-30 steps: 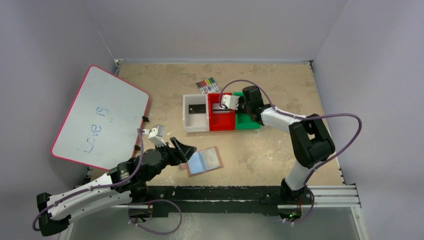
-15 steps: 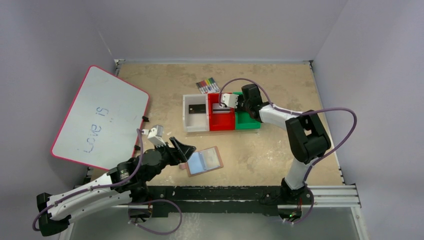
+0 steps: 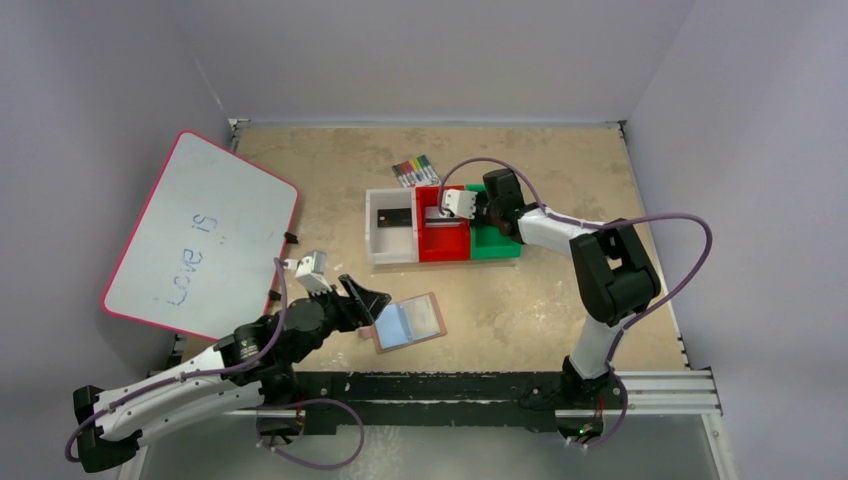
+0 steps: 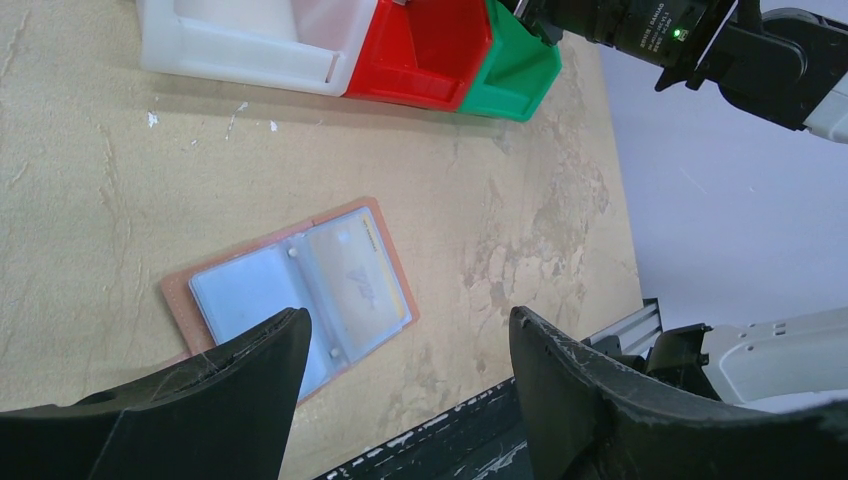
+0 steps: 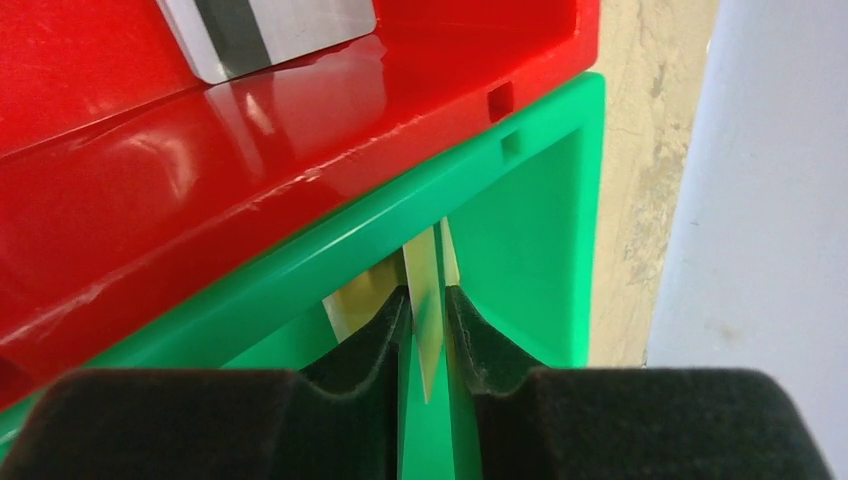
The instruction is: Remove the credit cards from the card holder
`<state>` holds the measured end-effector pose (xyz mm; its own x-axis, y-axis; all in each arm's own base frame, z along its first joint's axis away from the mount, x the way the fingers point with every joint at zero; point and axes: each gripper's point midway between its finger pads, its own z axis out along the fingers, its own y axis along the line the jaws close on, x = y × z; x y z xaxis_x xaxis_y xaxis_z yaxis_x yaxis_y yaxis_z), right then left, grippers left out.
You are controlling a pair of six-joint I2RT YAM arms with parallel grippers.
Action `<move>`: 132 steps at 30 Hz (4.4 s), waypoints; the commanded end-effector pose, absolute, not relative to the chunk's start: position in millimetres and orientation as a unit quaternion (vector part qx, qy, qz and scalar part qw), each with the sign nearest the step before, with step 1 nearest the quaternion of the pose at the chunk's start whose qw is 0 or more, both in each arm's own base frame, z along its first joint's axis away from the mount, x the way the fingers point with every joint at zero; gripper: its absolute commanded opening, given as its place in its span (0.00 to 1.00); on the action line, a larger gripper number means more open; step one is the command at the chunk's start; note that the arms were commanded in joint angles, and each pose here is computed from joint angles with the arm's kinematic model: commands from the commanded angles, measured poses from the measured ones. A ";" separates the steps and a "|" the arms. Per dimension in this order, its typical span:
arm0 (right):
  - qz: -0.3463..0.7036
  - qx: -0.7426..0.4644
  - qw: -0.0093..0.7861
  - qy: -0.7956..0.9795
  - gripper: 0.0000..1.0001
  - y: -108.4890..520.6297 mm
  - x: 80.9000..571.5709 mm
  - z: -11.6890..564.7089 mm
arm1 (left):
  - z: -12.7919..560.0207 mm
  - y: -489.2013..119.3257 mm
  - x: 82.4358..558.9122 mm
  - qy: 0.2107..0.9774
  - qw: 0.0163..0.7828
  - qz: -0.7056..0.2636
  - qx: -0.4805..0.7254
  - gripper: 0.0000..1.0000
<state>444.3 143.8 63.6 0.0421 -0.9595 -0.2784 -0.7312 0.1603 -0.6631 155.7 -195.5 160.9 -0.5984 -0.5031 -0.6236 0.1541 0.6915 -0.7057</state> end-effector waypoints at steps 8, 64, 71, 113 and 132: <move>-0.140 -0.630 0.365 0.671 0.24 143.8 441.0 85.4 | 185.6 -199.1 159.5 0.793 0.445 -0.400 -0.118 0.72; 0.455 -0.020 0.300 0.838 0.48 300.4 195.2 133.0 | 76.3 -172.6 168.0 0.892 0.389 -0.168 -0.157 0.65; 0.437 -0.008 0.273 0.857 0.47 311.3 187.4 109.2 | 69.7 -171.0 166.1 0.894 0.385 -0.166 -0.158 0.65; 0.326 -0.034 0.229 0.916 0.45 326.5 184.4 53.7 | 40.7 -181.7 160.4 0.913 0.356 -0.153 -0.128 0.33; 0.288 -0.041 0.205 0.935 0.45 319.5 174.4 28.1 | 40.5 -179.3 159.1 0.911 0.358 -0.159 -0.126 0.51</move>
